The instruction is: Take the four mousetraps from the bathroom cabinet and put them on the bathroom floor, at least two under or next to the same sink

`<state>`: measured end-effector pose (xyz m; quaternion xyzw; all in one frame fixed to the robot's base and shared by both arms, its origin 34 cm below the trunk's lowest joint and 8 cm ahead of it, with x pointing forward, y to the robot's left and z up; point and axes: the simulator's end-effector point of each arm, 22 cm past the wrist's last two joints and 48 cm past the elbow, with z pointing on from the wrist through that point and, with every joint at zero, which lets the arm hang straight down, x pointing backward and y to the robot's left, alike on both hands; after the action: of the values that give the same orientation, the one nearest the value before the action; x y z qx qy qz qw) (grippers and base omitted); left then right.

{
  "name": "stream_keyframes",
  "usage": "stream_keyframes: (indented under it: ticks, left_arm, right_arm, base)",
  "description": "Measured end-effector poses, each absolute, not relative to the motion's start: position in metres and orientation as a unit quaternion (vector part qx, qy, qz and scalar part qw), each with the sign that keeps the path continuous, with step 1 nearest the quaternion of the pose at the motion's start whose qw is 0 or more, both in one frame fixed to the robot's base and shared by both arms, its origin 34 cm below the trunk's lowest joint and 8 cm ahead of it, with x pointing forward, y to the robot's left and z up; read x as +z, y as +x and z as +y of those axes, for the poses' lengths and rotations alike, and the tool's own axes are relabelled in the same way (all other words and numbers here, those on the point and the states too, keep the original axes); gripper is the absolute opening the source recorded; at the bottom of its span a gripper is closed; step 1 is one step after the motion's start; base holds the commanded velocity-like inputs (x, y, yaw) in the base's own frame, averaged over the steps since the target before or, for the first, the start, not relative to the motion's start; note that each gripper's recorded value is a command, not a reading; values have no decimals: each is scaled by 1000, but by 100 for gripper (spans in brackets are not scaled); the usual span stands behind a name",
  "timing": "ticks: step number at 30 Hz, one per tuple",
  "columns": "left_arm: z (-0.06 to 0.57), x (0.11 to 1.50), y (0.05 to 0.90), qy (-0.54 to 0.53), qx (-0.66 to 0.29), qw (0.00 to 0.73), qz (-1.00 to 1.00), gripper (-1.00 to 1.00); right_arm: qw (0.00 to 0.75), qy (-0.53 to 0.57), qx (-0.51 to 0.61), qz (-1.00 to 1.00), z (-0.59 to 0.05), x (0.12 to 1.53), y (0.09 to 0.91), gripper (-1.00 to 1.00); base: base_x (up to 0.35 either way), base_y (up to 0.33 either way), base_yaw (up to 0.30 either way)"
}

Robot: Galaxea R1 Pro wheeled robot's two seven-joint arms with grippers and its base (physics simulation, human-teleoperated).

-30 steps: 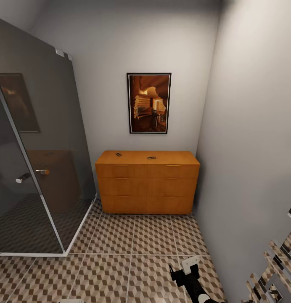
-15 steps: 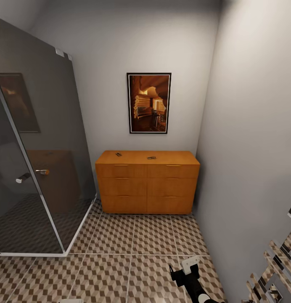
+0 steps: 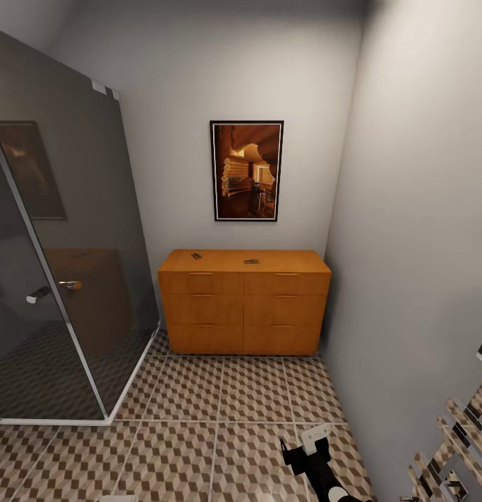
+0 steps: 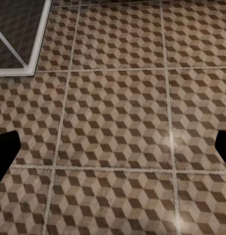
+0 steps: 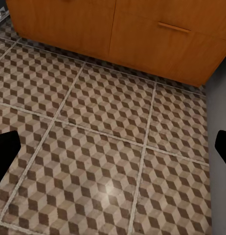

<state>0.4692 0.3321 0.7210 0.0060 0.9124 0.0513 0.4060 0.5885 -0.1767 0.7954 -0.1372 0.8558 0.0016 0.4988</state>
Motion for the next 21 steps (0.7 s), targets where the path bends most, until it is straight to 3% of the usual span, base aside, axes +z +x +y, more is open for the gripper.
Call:
stream_keyframes:
  ticks: [21]
  left_arm:
    - [332,721,469,6,51,406,912,100]
  right_arm:
    - [499,-138,6,856,-171,796,588,100]
  base:
    - [0,0,0]
